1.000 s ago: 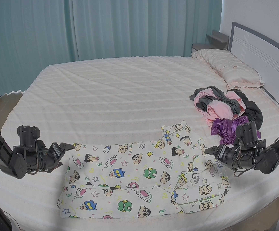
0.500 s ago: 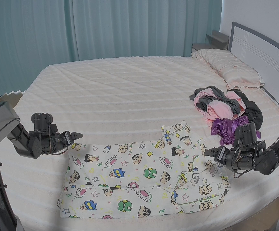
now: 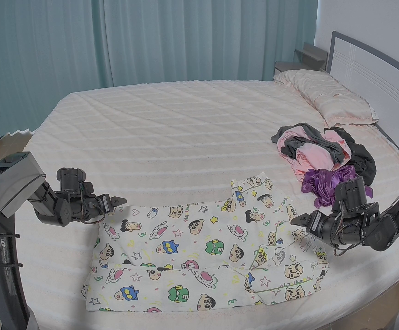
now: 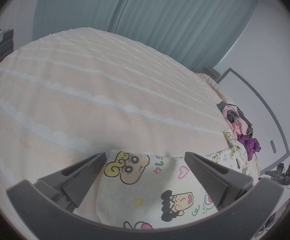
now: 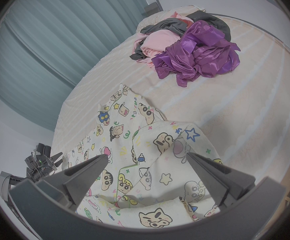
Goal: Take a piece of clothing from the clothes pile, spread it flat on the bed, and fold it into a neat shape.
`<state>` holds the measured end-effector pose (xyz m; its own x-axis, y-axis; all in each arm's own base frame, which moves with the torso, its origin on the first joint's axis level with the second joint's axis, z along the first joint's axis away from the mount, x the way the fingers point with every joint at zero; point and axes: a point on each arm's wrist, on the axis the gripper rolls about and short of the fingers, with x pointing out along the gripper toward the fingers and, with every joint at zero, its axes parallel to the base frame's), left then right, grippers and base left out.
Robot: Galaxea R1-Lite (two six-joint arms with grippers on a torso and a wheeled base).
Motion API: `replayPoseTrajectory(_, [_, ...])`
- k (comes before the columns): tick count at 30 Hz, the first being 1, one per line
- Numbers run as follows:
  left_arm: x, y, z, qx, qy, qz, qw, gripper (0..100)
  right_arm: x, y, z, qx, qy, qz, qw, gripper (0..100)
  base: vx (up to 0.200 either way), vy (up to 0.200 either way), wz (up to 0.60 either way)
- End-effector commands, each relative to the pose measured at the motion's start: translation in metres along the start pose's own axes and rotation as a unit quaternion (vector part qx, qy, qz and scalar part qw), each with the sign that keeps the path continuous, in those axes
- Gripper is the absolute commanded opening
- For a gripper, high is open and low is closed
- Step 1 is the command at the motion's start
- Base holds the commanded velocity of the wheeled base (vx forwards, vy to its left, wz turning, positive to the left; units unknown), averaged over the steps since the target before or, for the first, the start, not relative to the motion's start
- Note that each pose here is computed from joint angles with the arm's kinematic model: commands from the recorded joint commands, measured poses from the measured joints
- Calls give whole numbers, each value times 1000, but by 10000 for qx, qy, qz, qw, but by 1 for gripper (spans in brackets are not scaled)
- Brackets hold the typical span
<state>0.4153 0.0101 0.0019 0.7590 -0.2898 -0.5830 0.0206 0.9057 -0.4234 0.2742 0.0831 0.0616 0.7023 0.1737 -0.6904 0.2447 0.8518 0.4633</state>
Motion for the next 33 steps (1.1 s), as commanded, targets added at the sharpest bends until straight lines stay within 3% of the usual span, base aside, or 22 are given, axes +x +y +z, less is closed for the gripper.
replayPoseTrajectory(1, [4,3,-4,-22,50,22,10000,100,0,0,-1,-4,38,34,10000,100,0,0,0])
replayPoseTrajectory(8, [3,2,-4,6,53,17,10000,100,1,0,-1,0,62,26,10000,100,0,0,0])
replayPoseTrajectory(9, [3,2,-4,6,53,17,10000,0,1,0,-1,0,62,26,10000,100,0,0,0])
replayPoseTrajectory(16, [-13,1,13,24,-217,65,9997,0,16,11,16,-25,-129,133,9998,100,0,0,0])
replayPoseTrajectory(21, [-21,-5,23,74,-399,32,9992,0,39,16,38,-531,-282,247,9979,100,0,0,0])
replayPoseTrajectory(33, [-22,-8,25,103,-423,7,9991,0,115,45,80,-764,-255,539,9953,100,0,0,0])
